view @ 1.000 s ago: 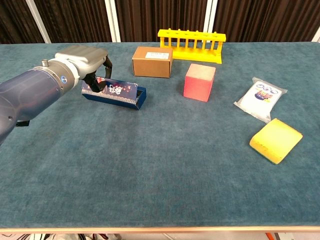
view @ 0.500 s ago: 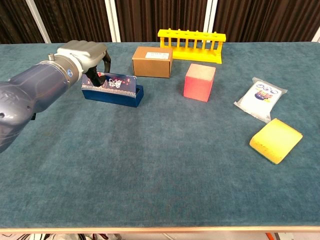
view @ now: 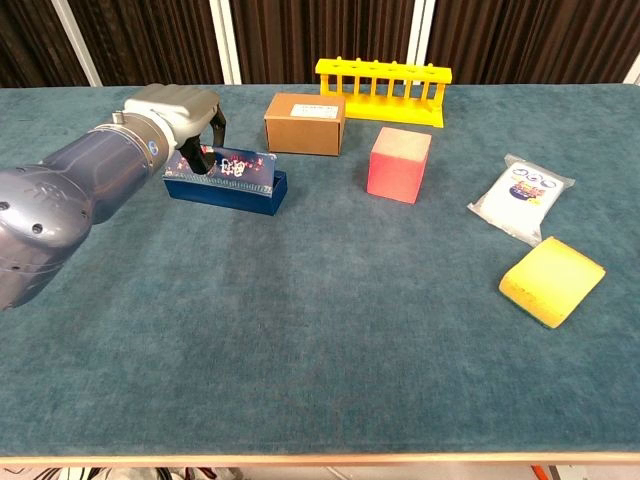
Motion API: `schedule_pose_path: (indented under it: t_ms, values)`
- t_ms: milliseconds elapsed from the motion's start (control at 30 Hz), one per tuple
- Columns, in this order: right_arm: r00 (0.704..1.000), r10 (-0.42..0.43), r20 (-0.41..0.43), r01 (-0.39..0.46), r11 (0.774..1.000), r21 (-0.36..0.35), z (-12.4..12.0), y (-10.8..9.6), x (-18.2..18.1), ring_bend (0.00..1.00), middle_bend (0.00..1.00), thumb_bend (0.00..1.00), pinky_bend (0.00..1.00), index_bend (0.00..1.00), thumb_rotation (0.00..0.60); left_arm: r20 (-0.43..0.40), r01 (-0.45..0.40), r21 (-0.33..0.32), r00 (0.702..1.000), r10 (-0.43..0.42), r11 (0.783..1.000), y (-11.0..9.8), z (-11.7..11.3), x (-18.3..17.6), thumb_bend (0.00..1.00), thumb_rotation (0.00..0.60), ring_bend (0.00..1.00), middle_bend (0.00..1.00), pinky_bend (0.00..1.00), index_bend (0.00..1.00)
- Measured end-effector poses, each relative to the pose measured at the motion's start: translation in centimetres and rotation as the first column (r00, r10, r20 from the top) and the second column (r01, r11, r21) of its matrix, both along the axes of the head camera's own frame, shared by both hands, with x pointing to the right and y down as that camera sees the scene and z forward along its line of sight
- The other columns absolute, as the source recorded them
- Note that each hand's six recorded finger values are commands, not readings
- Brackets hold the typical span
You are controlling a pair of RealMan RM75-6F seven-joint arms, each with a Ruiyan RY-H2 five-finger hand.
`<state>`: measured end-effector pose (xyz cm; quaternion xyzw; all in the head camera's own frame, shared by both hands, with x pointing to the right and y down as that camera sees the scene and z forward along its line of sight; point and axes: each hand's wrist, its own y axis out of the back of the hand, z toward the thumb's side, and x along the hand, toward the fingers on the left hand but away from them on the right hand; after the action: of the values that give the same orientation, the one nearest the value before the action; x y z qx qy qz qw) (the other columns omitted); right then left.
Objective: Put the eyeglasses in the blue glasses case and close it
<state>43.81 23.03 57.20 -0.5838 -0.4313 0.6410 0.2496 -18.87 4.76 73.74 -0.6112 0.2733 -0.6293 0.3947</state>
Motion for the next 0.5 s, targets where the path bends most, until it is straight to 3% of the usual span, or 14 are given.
schedule_pose_path:
  t_ms: [500]
  values:
    - [1.0, 0.001, -0.002, -0.001, 1.0, -0.004, 0.04, 0.05, 0.01, 0.13, 0.0, 0.17, 0.22, 0.01, 0.6, -0.002, 0.026, 0.018, 1.0, -0.026, 0.999, -0.85, 0.42, 0.2, 0.49, 0.6, 0.12, 0.19, 0.16, 0.59]
